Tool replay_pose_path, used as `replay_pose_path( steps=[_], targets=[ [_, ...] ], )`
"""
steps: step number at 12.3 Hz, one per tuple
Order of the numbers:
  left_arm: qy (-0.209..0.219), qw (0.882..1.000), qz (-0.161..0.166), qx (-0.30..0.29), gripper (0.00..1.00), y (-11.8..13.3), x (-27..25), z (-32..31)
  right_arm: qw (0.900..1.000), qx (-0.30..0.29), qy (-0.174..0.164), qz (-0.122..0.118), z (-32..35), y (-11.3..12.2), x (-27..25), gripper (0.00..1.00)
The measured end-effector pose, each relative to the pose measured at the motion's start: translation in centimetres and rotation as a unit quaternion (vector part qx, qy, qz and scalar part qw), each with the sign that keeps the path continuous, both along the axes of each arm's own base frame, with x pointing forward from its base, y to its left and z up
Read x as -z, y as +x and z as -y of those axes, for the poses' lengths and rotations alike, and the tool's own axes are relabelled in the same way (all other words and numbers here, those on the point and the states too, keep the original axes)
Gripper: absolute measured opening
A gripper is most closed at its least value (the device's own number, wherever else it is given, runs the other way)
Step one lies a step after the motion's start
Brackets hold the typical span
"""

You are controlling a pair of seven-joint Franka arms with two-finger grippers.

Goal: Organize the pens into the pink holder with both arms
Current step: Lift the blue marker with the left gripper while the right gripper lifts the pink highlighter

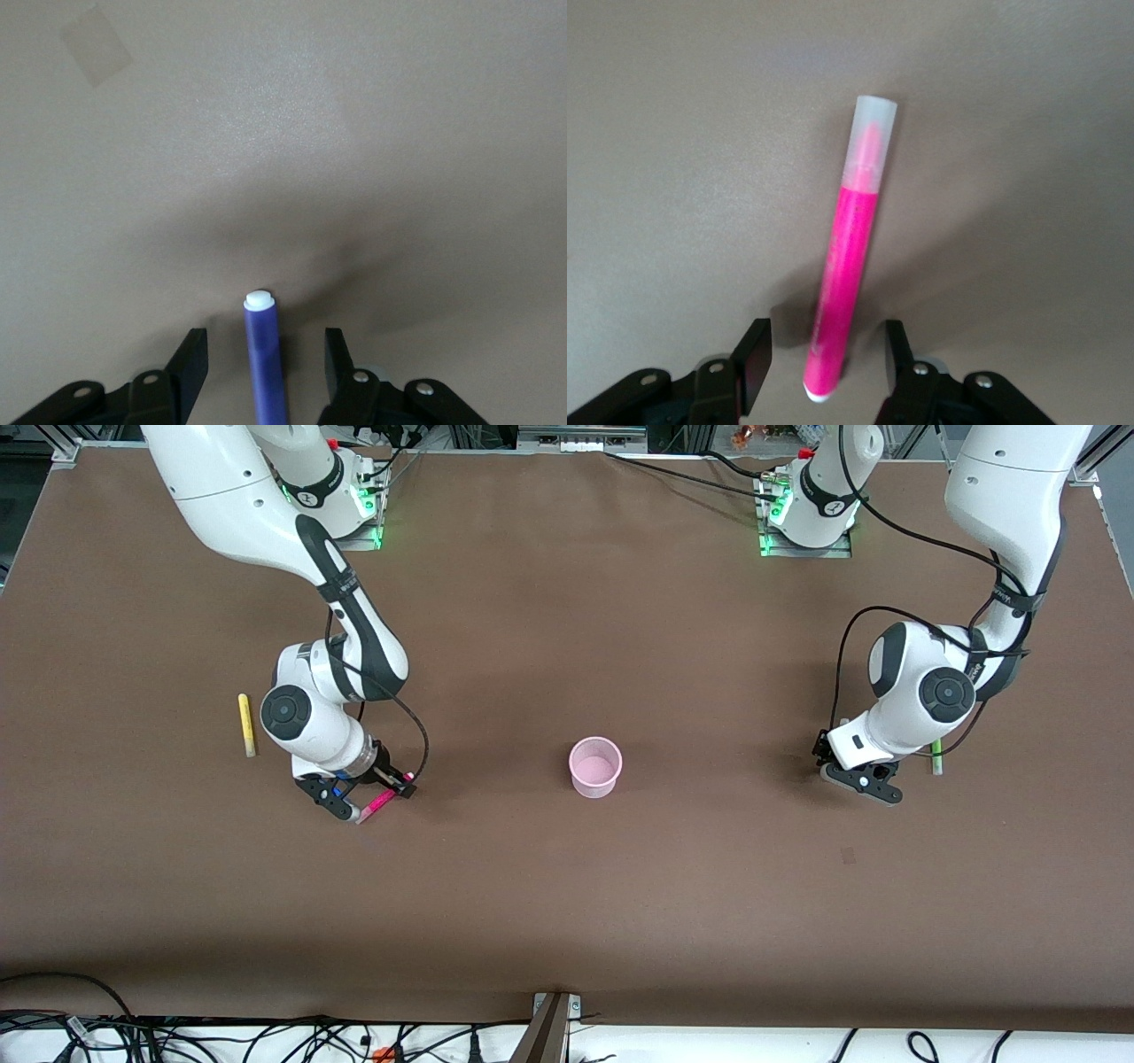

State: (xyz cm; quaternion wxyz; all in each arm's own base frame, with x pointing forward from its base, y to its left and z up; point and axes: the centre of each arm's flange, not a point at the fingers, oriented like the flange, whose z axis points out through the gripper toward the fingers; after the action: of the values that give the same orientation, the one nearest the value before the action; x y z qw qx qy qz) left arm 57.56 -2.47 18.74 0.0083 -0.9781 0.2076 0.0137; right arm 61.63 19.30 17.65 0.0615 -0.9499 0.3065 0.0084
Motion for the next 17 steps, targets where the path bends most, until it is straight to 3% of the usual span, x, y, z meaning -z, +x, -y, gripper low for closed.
replay_pose_path(
  steps=[1,2,3,5,8,9,12,15,17],
  targets=[
    [0.0,1.0,-0.002,0.0,0.52,0.0,0.3,0.0,1.0,0.003,0.002,0.001,0.1,0.2,-0.1,0.48],
    [0.0,1.0,-0.005,0.0,0.51,-0.1,0.7,0.0,1.0,0.005,0.002,0.001,0.1,0.3,-0.1,0.41],
    [0.0,1.0,-0.008,0.0,0.5,-0.2,1.0,0.0,1.0,0.005,0.002,0.001,0.1,0.3,-0.1,0.41],
    [-0.001,1.0,-0.013,0.001,0.47,-0.3,1.7,0.0,1.0,0.005,0.002,-0.001,0.2,0.3,-0.1,0.26],
    [-0.001,1.0,-0.009,0.002,0.18,0.0,1.6,0.2,1.0,0.001,0.003,-0.013,-0.3,0.3,-0.3,0.18],
    [-0.001,1.0,-0.009,0.002,0.19,0.0,1.5,0.2,1.0,-0.002,0.003,-0.025,-0.4,0.3,-0.4,0.18],
    [0.0,1.0,-0.012,0.003,0.19,0.7,0.7,0.4,0.996,-0.016,0.012,-0.089,-2.0,0.6,-2.9,0.18],
    [0.006,0.998,-0.056,0.011,0.18,3.6,-4.1,1.8,0.982,-0.03,0.04,-0.182,-3.1,1.4,-9.8,0.18],
    [-0.002,0.998,-0.065,0.022,0.18,5.1,-7.5,4.0,0.973,-0.032,0.057,-0.219,-2.1,1.6,-14.4,0.18]
  ],
)
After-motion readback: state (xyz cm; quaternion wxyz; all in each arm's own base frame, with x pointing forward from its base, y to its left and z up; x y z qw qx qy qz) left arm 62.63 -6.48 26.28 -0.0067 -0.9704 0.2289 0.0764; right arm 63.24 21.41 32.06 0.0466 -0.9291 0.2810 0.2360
